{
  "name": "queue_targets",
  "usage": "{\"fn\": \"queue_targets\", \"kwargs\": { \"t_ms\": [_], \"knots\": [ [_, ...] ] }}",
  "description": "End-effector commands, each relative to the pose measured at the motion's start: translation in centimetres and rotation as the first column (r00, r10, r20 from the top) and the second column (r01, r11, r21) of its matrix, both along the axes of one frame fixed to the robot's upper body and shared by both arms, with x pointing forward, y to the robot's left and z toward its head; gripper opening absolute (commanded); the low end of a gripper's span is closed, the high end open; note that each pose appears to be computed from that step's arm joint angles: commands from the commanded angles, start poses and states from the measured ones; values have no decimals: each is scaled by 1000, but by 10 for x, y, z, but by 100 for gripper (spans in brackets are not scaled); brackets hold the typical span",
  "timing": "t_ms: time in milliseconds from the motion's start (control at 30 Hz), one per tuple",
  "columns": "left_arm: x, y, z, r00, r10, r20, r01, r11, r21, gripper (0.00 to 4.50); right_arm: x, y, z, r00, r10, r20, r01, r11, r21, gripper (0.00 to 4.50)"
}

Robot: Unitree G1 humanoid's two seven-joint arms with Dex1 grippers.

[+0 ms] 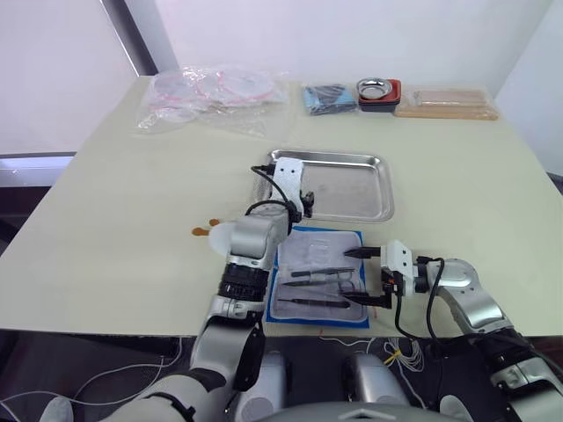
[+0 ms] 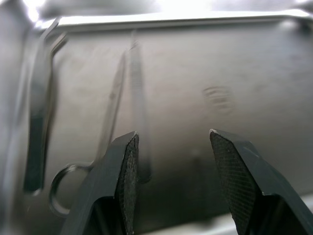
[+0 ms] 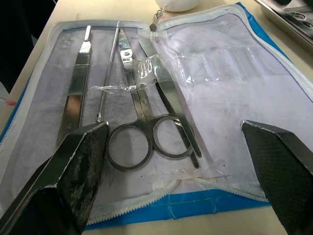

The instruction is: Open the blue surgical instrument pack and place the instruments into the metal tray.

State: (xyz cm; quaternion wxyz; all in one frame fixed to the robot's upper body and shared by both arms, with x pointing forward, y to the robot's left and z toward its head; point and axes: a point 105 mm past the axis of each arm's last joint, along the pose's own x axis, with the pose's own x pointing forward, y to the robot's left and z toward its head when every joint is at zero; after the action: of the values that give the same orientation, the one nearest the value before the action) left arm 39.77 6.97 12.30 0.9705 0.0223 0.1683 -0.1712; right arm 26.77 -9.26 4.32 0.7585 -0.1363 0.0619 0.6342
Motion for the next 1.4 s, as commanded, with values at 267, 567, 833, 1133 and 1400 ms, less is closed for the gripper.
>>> {"fn": "queue_targets", "kwargs": {
  "t_ms": [267,567,833,1133,1400],
  "knots": [
    [-17,21,42,954,-226,198,221,974,46,246,-15,-23,-33,990,-36,-139,18,991,-133,450],
    [-47,52,51,855,-456,247,430,889,154,246,-15,-26,-29,991,-29,-127,12,990,-138,450],
    [-80,76,50,745,-632,213,604,775,186,246,-16,-28,-27,992,-22,-124,4,990,-140,450],
    [-112,91,49,613,-773,165,741,634,219,246,-17,-34,-24,993,-3,-117,-15,989,-149,450],
    [-134,96,55,497,-858,132,820,514,252,319,-18,-36,-24,993,14,-119,-33,987,-158,450]
  ]
}}
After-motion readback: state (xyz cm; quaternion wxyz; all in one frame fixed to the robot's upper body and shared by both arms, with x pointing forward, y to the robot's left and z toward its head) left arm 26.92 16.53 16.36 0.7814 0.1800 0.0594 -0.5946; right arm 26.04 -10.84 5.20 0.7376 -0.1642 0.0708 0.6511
